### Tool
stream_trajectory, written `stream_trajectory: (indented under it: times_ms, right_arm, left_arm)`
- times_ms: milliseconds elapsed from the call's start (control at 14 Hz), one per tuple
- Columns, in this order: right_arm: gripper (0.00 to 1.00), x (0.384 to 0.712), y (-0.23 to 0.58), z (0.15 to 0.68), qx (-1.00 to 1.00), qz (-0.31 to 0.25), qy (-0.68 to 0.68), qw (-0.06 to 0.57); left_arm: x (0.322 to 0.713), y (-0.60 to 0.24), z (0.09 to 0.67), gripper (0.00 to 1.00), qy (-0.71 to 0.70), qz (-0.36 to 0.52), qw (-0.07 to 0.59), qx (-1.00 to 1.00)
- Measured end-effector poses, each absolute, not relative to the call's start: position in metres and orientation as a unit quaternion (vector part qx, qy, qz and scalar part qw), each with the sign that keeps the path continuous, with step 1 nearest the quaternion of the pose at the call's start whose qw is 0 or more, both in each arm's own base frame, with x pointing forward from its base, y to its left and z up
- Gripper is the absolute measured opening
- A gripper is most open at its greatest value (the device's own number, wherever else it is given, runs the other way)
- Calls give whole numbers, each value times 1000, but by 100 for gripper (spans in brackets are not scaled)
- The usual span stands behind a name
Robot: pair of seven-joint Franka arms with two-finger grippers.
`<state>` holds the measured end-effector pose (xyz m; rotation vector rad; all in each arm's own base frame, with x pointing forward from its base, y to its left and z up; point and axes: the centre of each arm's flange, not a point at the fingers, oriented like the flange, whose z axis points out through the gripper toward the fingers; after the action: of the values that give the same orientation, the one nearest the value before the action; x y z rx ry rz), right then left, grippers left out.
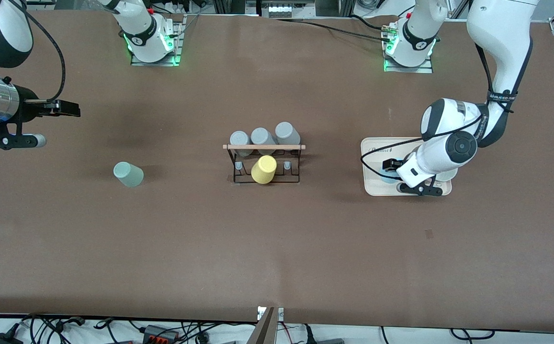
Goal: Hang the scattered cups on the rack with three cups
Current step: 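Lower the left gripper and grasp the light blue cup, then lift the light blue cup and carry it to the wooden rack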
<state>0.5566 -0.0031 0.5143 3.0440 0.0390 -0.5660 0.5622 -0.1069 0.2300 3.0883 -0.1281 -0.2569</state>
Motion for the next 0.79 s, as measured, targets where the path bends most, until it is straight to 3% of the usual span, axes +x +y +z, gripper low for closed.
stream_trajectory:
  times_ms: [500,643,786]
  right_arm:
    - [100,558,-4,513,984,-176,12,23]
    - [100,558,-5,513,984,-175,11,22]
    - [100,559,-7,513,984,-174,10,22]
  left_arm:
    - [551,-117,221,100,-50,-89,22,994]
    - [550,-117,219,86,-51,-92,22,994]
    - [548,-118,216,81,-52,-95,21,994]
